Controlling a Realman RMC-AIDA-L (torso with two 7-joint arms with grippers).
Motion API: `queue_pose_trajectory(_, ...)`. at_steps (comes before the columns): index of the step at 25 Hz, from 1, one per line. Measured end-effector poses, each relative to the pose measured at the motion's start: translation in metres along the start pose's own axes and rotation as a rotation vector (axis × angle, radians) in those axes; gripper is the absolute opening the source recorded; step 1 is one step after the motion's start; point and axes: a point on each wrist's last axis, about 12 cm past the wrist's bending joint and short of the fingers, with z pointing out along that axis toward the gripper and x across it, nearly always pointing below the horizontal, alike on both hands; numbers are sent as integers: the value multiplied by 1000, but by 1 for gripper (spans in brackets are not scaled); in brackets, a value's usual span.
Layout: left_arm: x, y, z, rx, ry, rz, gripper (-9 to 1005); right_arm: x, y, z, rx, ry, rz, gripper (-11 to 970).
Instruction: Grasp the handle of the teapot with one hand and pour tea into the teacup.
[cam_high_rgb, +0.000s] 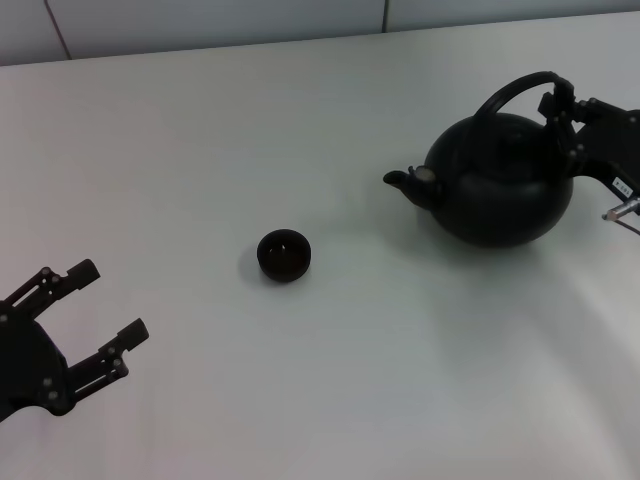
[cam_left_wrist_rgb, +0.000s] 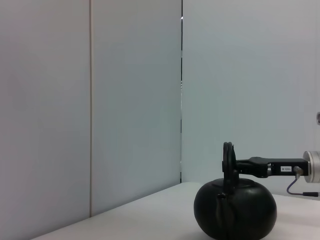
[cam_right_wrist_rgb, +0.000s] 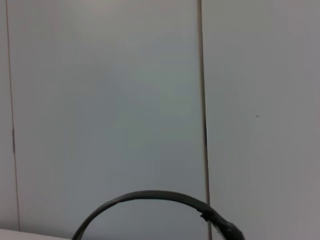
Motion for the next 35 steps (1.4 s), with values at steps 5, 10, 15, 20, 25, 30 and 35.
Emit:
queue_pose_trajectory(5, 1, -1, -1, -4, 1, -2, 810, 2, 2, 0, -3, 4, 11, 86)
queue_pose_trajectory(10, 1, -1, -3, -11, 1, -4, 810, 6, 4, -5, 1, 16, 20, 172)
queue_pose_trajectory(15, 0, -1, -3, -10, 0, 0, 810, 9, 4, -19, 10, 3, 32, 287)
queue_pose_trajectory(20, -1, 0, -2, -6, -3, 1, 810, 8, 2, -23, 20, -6, 32, 404)
queue_pose_trajectory(25, -2, 1, -1, -2, -5, 4, 810, 10, 1, -39, 45, -23, 42, 659)
queue_pose_trajectory(30, -1, 0, 0, 2, -2, 5, 810, 16, 5, -79, 81, -56, 71, 686)
queue_pose_trajectory(35, 1, 0, 0, 3, 7, 2, 810, 24, 9, -101, 114, -38, 93, 693)
